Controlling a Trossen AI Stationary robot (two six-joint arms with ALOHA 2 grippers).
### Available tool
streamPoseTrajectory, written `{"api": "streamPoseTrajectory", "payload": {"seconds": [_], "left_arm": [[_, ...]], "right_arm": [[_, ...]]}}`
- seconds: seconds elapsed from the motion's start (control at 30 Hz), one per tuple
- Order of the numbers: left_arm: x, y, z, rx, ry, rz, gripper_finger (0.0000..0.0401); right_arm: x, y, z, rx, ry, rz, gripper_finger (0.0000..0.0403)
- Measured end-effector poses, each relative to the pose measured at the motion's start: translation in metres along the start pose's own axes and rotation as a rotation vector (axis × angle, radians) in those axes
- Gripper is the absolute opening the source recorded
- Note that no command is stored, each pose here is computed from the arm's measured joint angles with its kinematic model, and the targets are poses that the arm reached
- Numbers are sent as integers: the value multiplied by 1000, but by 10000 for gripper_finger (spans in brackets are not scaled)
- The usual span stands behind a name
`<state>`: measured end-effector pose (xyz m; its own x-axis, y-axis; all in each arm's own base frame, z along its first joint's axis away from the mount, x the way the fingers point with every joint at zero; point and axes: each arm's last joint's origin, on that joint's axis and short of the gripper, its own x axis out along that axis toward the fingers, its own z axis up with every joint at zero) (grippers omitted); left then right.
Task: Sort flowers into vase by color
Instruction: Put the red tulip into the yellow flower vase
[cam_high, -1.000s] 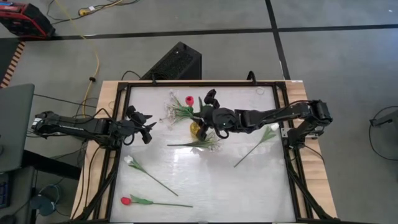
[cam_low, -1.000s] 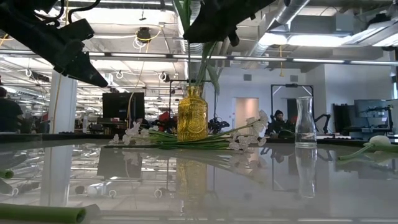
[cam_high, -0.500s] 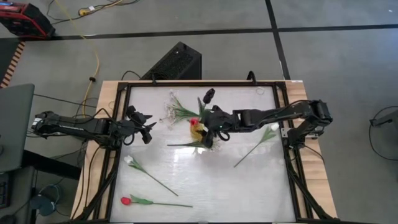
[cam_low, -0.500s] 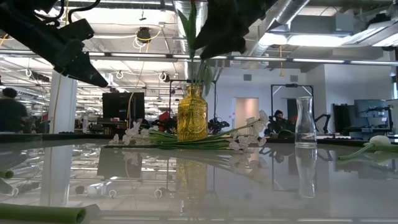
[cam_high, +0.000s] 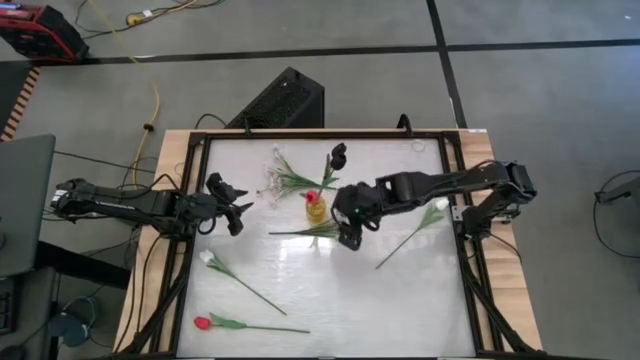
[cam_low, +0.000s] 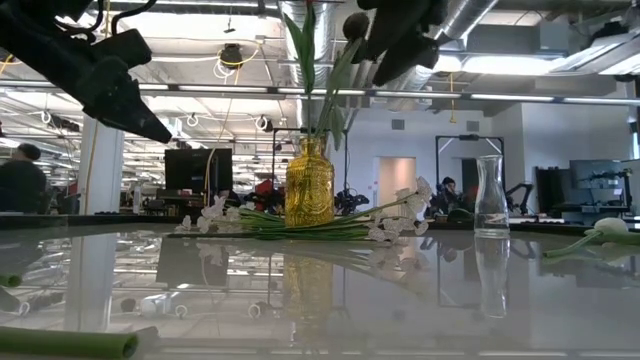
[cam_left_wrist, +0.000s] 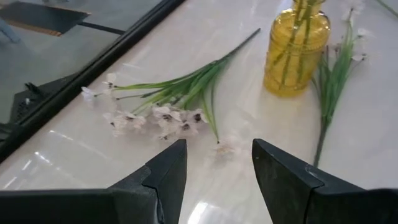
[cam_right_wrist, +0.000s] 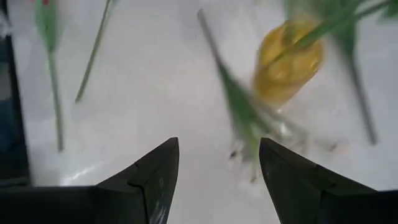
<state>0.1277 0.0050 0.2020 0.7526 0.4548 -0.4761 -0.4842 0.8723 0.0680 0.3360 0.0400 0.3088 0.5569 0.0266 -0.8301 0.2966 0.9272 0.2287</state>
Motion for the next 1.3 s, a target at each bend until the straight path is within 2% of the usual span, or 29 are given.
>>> {"api": "streamPoseTrajectory", "payload": {"seconds": [0.17, 0.27, 0.33, 0.47, 0.6, 0.7, 0.77, 0.93, 1.1, 1.3], "left_arm": [[0, -1, 0, -26, 8, -30, 171], [0, -2, -1, -53, 19, -67, 171], [0, -3, -1, -69, 36, -121, 171], [-2, -10, -2, -98, 94, -334, 171], [-10, -27, 0, -157, 143, -618, 171], [-18, -45, -2, -202, 184, -729, 171], [-23, -58, -5, -224, 200, -759, 171], [-39, -98, -9, -222, 238, -752, 171], [-51, -150, -10, -77, 279, -736, 171], [-53, -204, -31, 86, 376, -703, 171]], "right_arm": [[-2, 27, -19, -36, 59, 50, 249], [-3, 46, -31, -129, 55, 68, 249], [2, 58, -41, -197, 0, 64, 249], [16, 78, -61, -316, -103, 92, 249], [28, 87, -78, -341, -151, 149, 249], [30, 94, -86, -351, -172, 183, 249], [30, 98, -92, -359, -182, 202, 249], [27, 109, -100, -386, -196, 236, 249], [25, 114, -100, -431, -228, 254, 249], [27, 106, -92, -419, -235, 233, 249]]}}
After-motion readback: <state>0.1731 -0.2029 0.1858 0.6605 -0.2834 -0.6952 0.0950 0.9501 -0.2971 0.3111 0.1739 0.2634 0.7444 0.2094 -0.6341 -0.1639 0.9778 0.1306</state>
